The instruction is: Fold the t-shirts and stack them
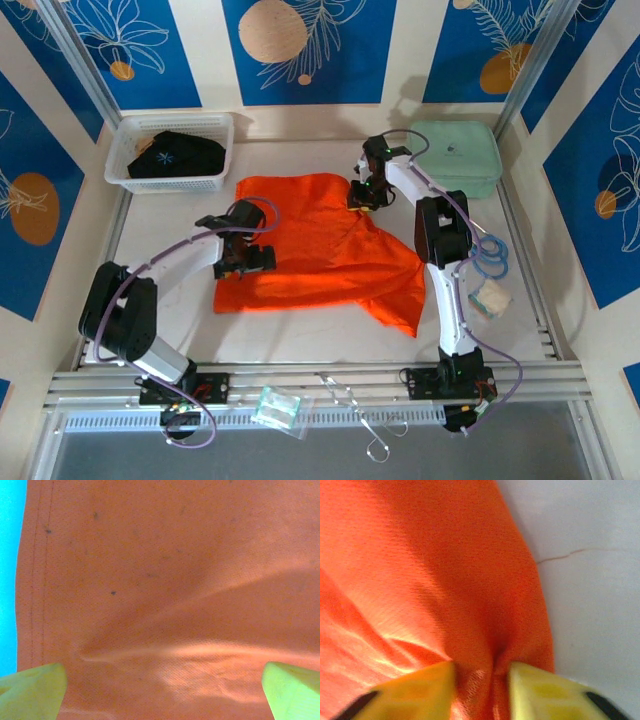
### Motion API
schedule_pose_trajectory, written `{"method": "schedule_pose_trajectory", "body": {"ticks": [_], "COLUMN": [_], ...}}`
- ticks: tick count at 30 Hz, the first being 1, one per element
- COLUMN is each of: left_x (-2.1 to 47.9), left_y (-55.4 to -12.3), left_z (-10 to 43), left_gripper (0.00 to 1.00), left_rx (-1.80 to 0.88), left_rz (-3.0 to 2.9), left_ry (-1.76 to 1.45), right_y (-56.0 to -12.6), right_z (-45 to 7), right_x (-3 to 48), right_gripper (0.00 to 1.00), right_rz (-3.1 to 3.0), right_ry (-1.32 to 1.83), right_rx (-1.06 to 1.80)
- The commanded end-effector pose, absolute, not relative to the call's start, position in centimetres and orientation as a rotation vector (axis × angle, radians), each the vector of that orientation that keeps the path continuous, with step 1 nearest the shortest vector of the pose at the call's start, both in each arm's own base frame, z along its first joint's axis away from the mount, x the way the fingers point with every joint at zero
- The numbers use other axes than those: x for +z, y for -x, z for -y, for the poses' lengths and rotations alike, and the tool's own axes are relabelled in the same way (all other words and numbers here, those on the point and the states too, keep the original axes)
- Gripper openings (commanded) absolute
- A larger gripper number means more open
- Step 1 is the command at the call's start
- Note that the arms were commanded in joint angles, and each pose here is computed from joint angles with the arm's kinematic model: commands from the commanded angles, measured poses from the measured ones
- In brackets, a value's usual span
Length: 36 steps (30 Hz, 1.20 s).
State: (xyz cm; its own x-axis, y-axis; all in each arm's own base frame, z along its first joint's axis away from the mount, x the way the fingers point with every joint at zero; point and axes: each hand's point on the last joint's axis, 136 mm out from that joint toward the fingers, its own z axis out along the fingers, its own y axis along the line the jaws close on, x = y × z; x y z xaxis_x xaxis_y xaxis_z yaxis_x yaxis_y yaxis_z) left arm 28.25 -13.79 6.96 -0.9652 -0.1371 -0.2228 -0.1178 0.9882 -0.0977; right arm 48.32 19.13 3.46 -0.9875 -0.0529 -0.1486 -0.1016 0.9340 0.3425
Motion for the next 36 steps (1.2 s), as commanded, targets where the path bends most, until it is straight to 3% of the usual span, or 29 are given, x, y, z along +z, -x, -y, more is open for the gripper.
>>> {"method": "schedule_pose_trajectory", "body": {"ticks": [1,2,12,21,28,36], "left_x": [7.5,7.6,8.1,9.2,12.4,14.0], "left_y": [-27.9,-27.9,-27.5,-26.9,-26.9,-27.2], "left_z": [13.9,13.8,13.3,10.4,7.2,8.6], "left_gripper": [1.0,1.0,1.0,1.0,1.0,1.0], "left_rx": [-0.142,-0.141,-0.122,0.046,0.178,0.045], "left_rz": [-2.891,-2.889,-2.873,-2.842,-2.751,-2.727], "left_ry": [0.197,0.196,0.201,0.223,0.279,0.262], "right_y": [-48.4,-48.4,-44.8,-34.4,-28.2,-27.5], "right_z": [-20.0,-20.0,-22.1,-28.2,-31.1,-27.2], "right_x": [5.6,6.1,13.4,9.0,8.0,11.7], "right_gripper": [0.09,0.0,0.0,0.0,0.27,0.37], "right_rz": [-2.923,-2.914,-2.785,-2.879,-2.916,-2.866], "right_ry": [0.147,0.15,0.196,0.134,0.246,0.165], "right_rx": [0.58,0.571,0.423,0.346,0.287,0.26]}}
